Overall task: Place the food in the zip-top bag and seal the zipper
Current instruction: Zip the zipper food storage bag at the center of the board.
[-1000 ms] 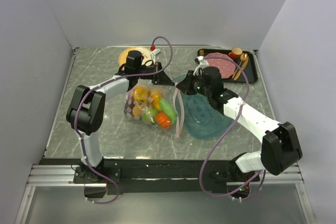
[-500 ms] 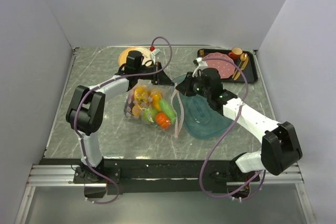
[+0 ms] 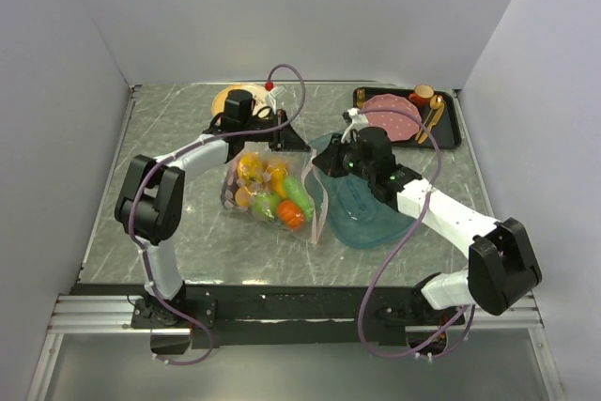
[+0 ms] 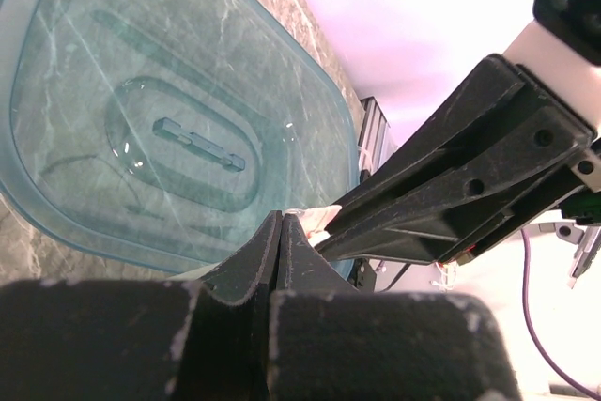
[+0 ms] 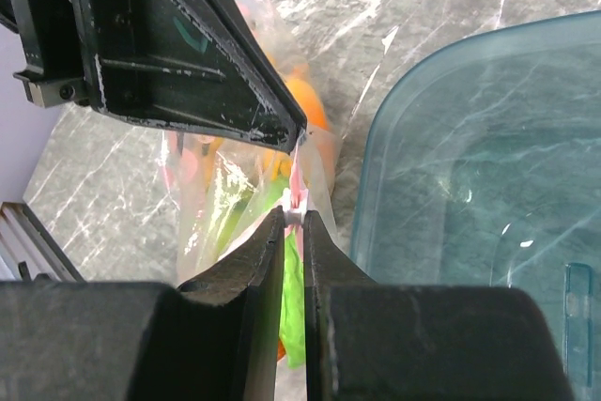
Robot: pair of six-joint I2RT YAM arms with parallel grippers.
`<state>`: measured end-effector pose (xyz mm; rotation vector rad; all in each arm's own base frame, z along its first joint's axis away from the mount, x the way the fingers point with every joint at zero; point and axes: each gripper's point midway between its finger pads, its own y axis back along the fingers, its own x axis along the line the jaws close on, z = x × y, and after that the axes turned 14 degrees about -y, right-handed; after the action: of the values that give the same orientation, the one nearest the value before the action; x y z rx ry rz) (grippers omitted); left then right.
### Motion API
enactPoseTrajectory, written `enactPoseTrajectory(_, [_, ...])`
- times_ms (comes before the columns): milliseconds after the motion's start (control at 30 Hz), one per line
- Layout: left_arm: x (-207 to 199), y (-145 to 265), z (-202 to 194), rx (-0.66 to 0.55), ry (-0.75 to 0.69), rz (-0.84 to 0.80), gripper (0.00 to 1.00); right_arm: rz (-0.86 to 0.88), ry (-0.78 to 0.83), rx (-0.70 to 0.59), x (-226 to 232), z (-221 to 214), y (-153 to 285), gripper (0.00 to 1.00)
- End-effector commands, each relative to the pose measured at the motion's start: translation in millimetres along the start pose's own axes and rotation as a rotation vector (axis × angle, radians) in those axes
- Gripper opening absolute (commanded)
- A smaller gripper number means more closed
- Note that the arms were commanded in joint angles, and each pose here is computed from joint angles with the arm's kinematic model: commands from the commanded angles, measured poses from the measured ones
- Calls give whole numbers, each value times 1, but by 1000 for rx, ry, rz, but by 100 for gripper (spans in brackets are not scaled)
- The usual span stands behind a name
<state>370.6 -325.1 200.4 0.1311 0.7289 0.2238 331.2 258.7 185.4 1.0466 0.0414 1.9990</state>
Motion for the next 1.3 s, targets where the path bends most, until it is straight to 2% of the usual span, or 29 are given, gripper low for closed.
enactPoseTrajectory(0, [-4,28,67,-197,-154,103,1,-17,-10,129,-6,-40,16,0])
enactPoseTrajectory(133, [-7,29,67,-201,-155,85,1,-22,2,124,-7,-42,17,0])
enactPoseTrajectory(300, [3,43,77,-268,-158,169,1,-8,3,133,-2,-43,18,0])
enactPoseTrajectory(500, [13,48,91,-274,-154,211,1,5,-9,141,-1,-52,23,0])
enactPoseTrajectory(600, [11,45,91,-265,-157,181,1,-1,-14,131,-4,-52,23,0])
enactPoseTrajectory(700, [1,38,76,-212,-164,56,1,-13,1,126,-4,-48,21,0])
enactPoseTrajectory(800, [-13,29,52,-98,-161,-102,26,-18,11,112,-2,-41,19,0])
enactPoseTrajectory(933, [-17,19,14,38,-231,-143,69,-15,15,84,3,-31,19,0])
enactPoseTrajectory(1067, [-12,10,-16,132,-231,-163,73,-1,25,72,11,-23,20,0])
enactPoseTrajectory(1267, [-14,-8,-43,194,-242,-170,73,24,49,62,24,-12,26,0])
